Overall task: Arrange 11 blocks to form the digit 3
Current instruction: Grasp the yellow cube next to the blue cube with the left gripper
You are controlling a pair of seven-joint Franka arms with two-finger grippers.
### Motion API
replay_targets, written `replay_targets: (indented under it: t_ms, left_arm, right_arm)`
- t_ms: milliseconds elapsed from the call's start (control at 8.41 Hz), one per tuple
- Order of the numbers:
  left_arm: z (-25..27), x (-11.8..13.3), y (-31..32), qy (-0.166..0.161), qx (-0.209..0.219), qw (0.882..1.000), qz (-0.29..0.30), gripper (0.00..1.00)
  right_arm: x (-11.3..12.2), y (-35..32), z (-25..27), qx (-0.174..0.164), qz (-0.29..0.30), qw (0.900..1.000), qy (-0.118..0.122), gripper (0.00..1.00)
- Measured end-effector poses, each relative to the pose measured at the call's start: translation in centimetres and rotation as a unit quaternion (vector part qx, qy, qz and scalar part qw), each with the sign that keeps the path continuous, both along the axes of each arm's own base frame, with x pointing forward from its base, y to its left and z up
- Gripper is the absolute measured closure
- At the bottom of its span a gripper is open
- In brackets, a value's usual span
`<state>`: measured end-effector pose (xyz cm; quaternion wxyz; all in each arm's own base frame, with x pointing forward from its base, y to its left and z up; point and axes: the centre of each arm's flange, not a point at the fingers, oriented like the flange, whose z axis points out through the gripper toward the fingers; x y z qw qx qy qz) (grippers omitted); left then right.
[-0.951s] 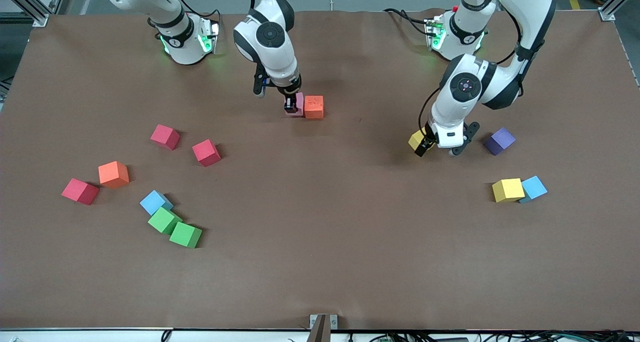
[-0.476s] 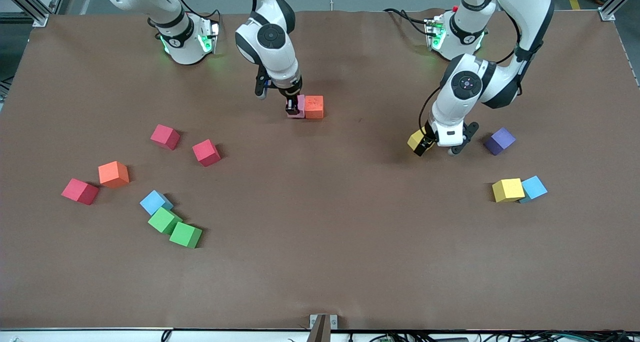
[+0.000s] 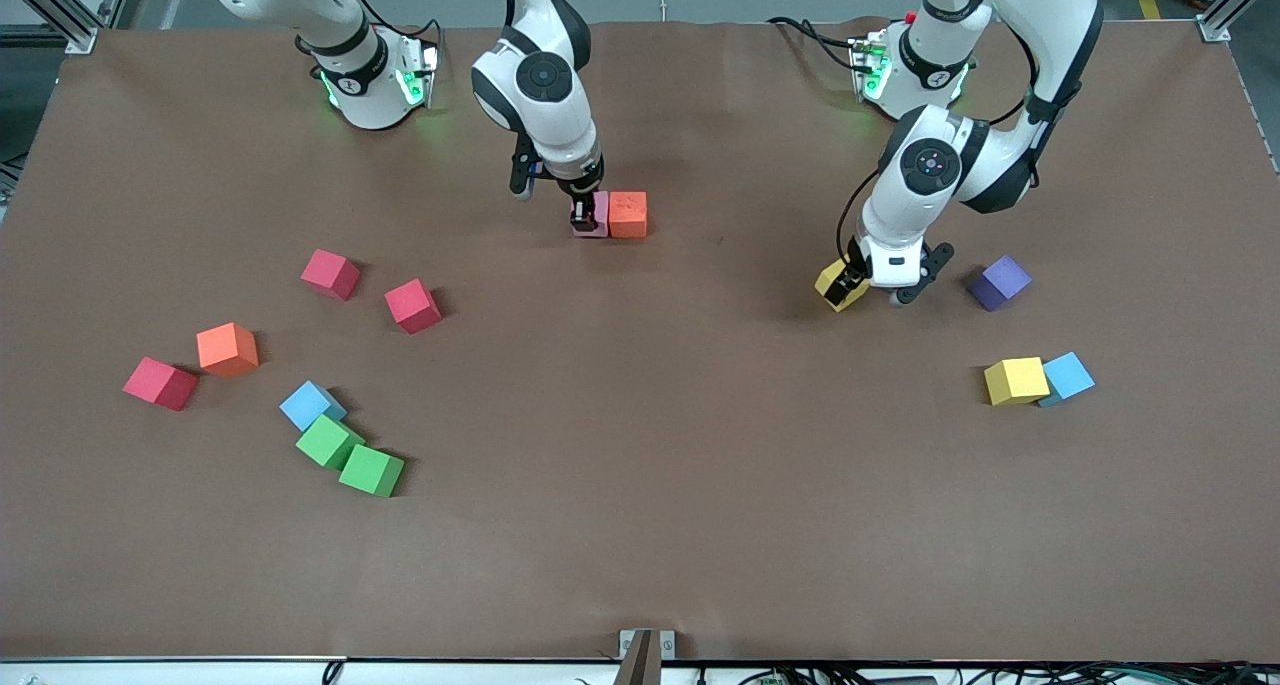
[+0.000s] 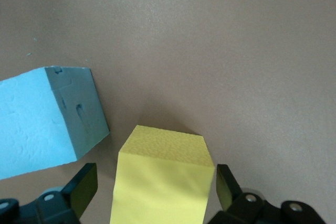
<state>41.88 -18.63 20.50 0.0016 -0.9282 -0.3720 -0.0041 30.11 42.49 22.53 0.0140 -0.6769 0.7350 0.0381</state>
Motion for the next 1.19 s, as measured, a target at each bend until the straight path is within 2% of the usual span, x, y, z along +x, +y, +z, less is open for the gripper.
replay_targets:
  t_ms: [238, 595, 832, 1189]
  left_arm:
    - [0.0, 0.0, 0.0, 0.000, 0.000, 1.000, -0.008, 0.08]
    - [0.2, 0.2, 0.0, -0.004, -0.002, 1.000, -0.007, 0.37]
    - [0.4, 0.4, 0.0, -0.007, -0.003, 1.000, 0.009, 0.43]
    - [0.9, 0.6, -1.2, -0.014, -0.010, 0.997, 0.071, 0.44]
  right_arm:
    - [-0.2, 0.1, -0.3, -0.001, 0.002, 1.000, 0.000, 0.44]
    - [-0.7, 0.6, -0.3, 0.002, 0.008, 1.000, -0.003, 0.44]
    - [-0.8, 0.6, -0.4, 0.002, 0.010, 1.000, -0.003, 0.44]
    - [-0.8, 0.6, -0.4, 0.002, 0.010, 1.000, -0.003, 0.44]
